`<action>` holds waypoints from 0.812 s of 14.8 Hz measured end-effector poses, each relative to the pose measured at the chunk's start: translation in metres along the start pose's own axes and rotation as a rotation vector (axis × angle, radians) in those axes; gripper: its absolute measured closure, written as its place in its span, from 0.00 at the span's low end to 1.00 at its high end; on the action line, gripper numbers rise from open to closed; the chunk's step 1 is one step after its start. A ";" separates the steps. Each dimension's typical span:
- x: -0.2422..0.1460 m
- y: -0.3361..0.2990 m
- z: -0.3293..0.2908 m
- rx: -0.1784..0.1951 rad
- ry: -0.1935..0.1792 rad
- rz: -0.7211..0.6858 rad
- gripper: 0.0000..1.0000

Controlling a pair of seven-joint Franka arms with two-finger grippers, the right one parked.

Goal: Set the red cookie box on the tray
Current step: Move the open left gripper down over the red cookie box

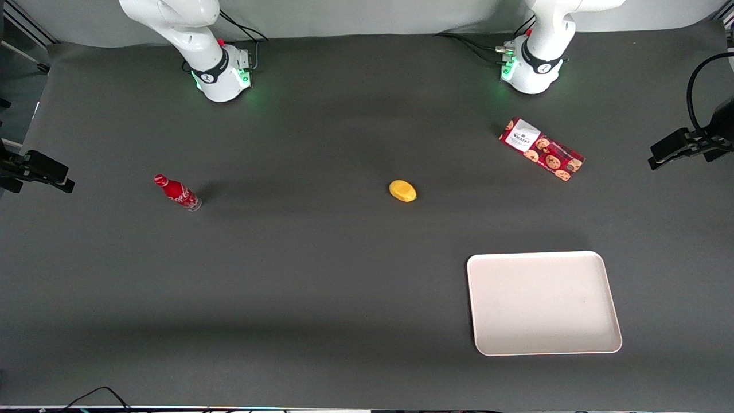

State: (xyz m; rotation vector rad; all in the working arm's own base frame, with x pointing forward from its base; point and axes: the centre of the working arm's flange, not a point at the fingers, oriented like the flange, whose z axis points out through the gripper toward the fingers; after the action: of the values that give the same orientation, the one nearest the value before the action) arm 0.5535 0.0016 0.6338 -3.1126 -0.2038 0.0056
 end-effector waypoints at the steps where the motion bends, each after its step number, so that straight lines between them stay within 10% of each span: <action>1: 0.000 0.000 0.000 0.000 0.000 0.000 0.00; 6: 0.002 0.001 0.009 0.003 -0.027 0.000 0.00; 12: -0.006 0.010 0.081 -0.001 -0.192 -0.288 0.00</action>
State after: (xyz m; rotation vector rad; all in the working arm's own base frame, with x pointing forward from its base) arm 0.5480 -0.0072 0.5529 -3.0492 -0.6525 0.2983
